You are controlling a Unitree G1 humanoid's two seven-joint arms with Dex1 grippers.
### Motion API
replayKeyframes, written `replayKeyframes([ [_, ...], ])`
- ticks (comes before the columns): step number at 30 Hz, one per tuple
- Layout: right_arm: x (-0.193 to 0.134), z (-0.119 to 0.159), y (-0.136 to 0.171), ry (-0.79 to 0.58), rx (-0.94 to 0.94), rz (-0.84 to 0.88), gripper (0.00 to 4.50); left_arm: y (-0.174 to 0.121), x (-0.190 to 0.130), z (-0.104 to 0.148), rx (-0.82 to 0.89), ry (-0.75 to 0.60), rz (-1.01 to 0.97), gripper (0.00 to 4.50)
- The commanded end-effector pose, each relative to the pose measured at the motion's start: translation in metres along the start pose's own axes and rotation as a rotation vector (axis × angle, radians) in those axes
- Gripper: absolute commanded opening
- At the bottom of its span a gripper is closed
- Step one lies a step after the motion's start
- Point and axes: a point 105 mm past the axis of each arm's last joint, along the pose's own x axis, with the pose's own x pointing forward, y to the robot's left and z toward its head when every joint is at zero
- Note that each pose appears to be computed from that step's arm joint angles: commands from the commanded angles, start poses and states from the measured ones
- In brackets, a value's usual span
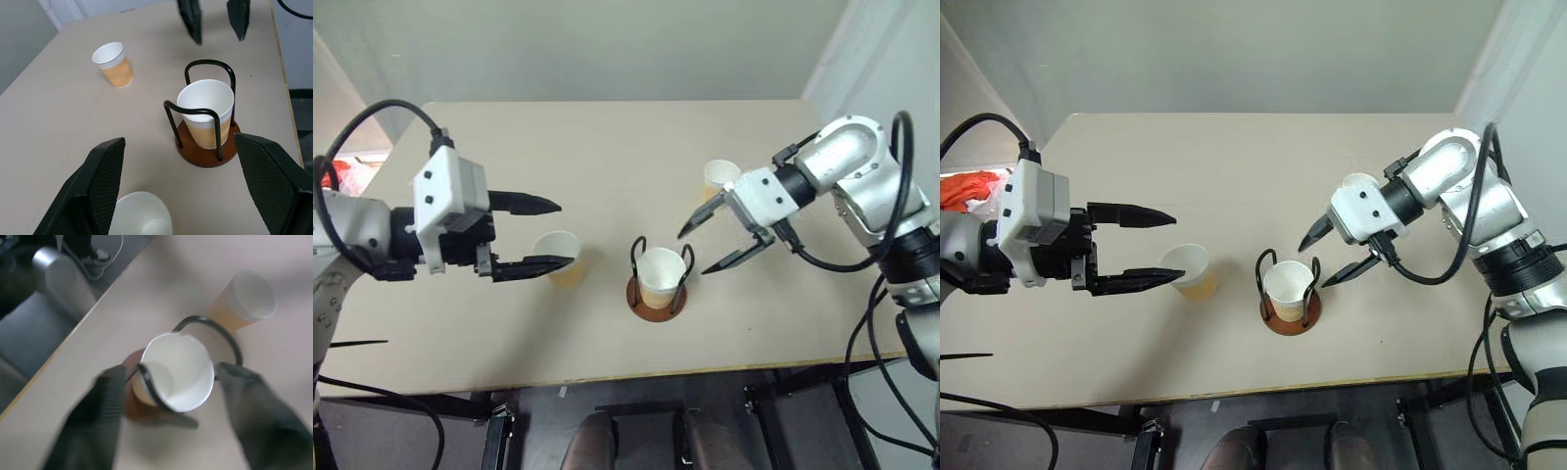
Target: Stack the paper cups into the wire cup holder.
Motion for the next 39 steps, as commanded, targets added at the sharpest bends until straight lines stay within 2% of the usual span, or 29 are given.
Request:
replayKeyframes([
  [1,-0.03,0.007,-0.035,0.014,-0.022,-0.214,4.45,0.007,-0.004,0.008,0.053,0.01,0.057,3.88],
  [3,-0.039,-0.005,-0.053,0.032,0.027,-0.327,4.45,0.011,-0.003,0.005,0.056,0.021,0.08,3.88],
  [5,-0.059,-0.045,-0.084,0.153,0.142,-0.583,4.45,0.024,0.002,-0.001,0.073,0.054,0.158,3.88],
  [7,-0.07,-0.073,-0.091,0.25,0.205,-0.691,4.45,0.033,0.006,0.001,0.092,0.044,0.209,3.88],
  [10,-0.077,-0.101,-0.083,0.365,0.261,-0.705,4.45,0.04,0.01,0.012,0.086,-0.015,0.237,3.88],
  [15,-0.081,-0.137,-0.075,0.502,0.372,-0.797,4.45,0.045,0.008,0.01,0.079,0.009,0.274,3.88],
  [19,-0.075,-0.149,-0.072,0.514,0.421,-0.84,4.45,0.042,0.009,0.015,0.072,-0.009,0.271,3.88],
  [25,-0.057,-0.158,-0.068,0.508,0.472,-0.815,4.45,0.038,0.005,0.017,0.07,0.007,0.28,3.88],
  [29,-0.048,-0.163,-0.064,0.504,0.499,-0.794,3.61,0.035,0.002,0.016,0.064,0.023,0.29,3.88],
  [39,-0.042,-0.167,-0.06,0.512,0.508,-0.781,0.17,0.031,-0.005,0.022,0.037,0.007,0.288,3.88],
])
